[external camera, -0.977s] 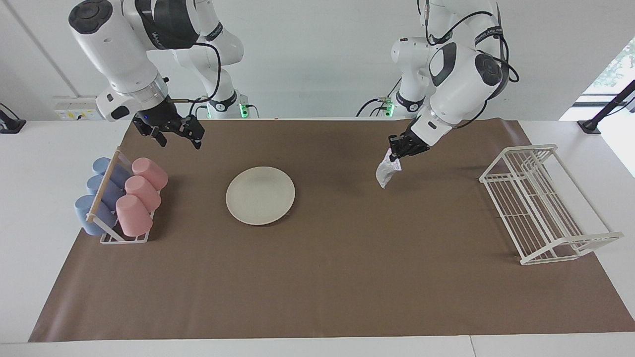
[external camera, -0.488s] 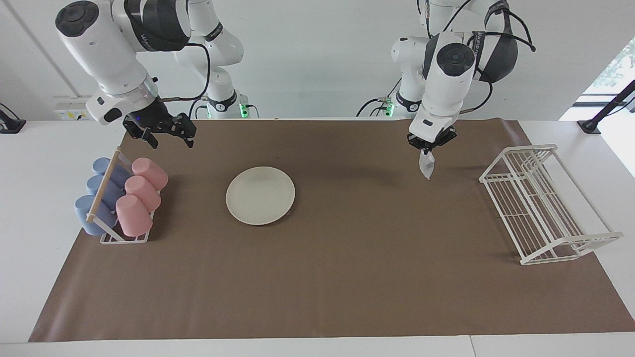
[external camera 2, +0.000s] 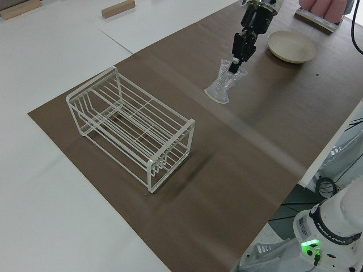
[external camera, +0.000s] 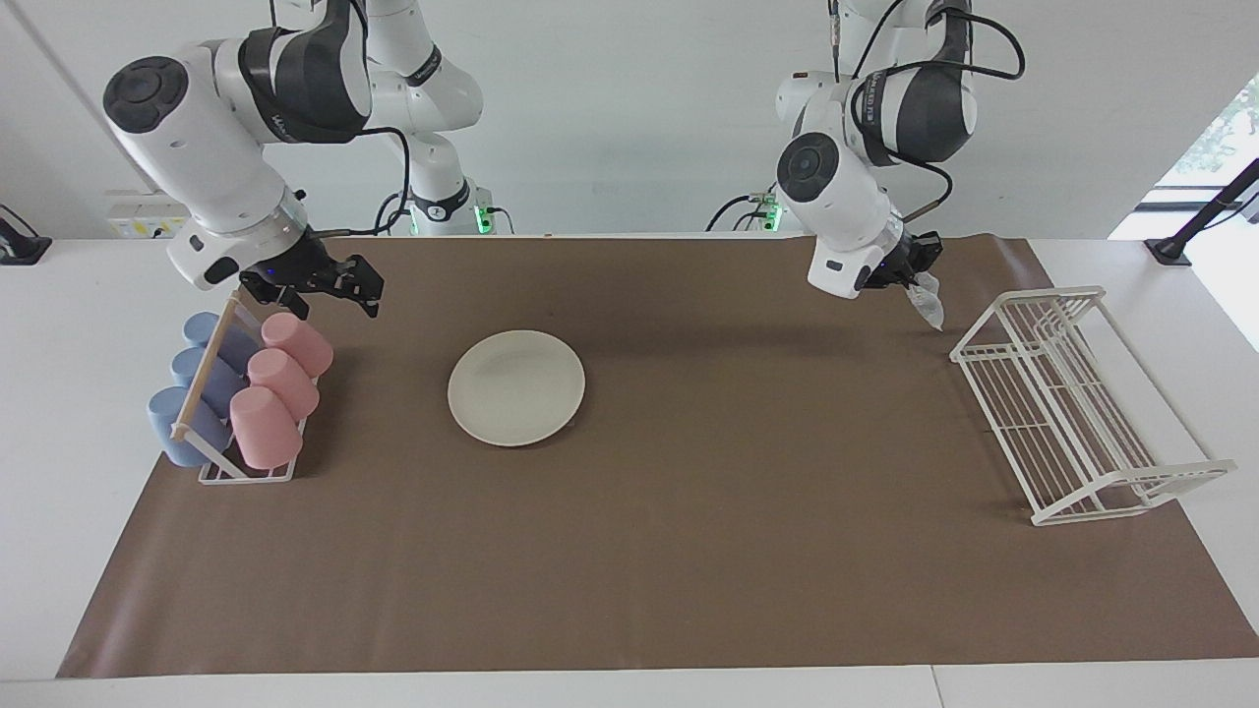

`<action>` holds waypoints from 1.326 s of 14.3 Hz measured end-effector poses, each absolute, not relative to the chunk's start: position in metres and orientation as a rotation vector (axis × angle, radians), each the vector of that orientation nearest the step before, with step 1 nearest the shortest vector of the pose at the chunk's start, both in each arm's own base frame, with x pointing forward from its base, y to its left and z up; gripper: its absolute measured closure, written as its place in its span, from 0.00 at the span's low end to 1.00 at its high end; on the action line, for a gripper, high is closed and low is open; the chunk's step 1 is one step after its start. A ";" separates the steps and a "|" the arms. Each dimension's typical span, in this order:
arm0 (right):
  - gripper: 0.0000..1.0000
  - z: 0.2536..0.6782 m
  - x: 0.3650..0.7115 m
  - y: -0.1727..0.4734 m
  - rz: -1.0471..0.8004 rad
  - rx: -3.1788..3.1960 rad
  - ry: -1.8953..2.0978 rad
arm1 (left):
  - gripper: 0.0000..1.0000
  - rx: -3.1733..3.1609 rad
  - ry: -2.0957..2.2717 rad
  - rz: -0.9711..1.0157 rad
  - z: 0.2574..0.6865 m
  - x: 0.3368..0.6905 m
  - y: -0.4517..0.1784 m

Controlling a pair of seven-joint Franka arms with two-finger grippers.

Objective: Wipe plate with sponge
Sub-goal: 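Set the plate on the table with the right gripper and withdraw it, then carry the sponge back into the wire rack with the left gripper and release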

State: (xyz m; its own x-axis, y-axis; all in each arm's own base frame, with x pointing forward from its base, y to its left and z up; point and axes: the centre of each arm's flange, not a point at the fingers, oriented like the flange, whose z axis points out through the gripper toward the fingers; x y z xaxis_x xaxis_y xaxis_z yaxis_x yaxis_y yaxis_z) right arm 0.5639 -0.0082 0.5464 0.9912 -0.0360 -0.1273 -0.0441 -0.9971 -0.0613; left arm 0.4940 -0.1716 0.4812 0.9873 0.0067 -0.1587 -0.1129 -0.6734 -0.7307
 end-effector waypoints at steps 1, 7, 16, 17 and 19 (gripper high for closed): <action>0.00 0.549 0.564 -0.009 0.187 -3.071 0.063 | 0.96 -2.240 0.074 0.182 0.479 0.498 -0.168; 0.00 0.560 0.561 -0.024 0.158 -3.086 0.098 | 0.96 -1.855 0.090 0.126 0.443 0.537 -0.159; 0.00 0.586 0.557 -0.034 0.159 -3.084 0.121 | 0.96 -1.746 0.023 0.032 0.396 0.608 -0.083; 0.00 0.587 0.557 -0.033 0.158 -3.084 0.118 | 0.96 -1.776 0.006 0.015 0.392 0.611 -0.078; 0.00 0.589 0.557 -0.031 0.151 -3.085 0.112 | 0.96 -1.814 -0.022 -0.010 0.384 0.615 -0.069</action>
State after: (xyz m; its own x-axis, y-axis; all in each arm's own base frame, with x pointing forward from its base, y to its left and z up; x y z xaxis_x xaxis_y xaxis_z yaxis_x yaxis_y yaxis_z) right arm 0.5570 -0.0305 0.5889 0.9926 -0.0698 -0.0996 -0.0748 -0.9961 -0.0473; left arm 0.6150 -0.0685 0.3842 0.9998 0.0092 0.0187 0.0203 -0.2413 -0.9702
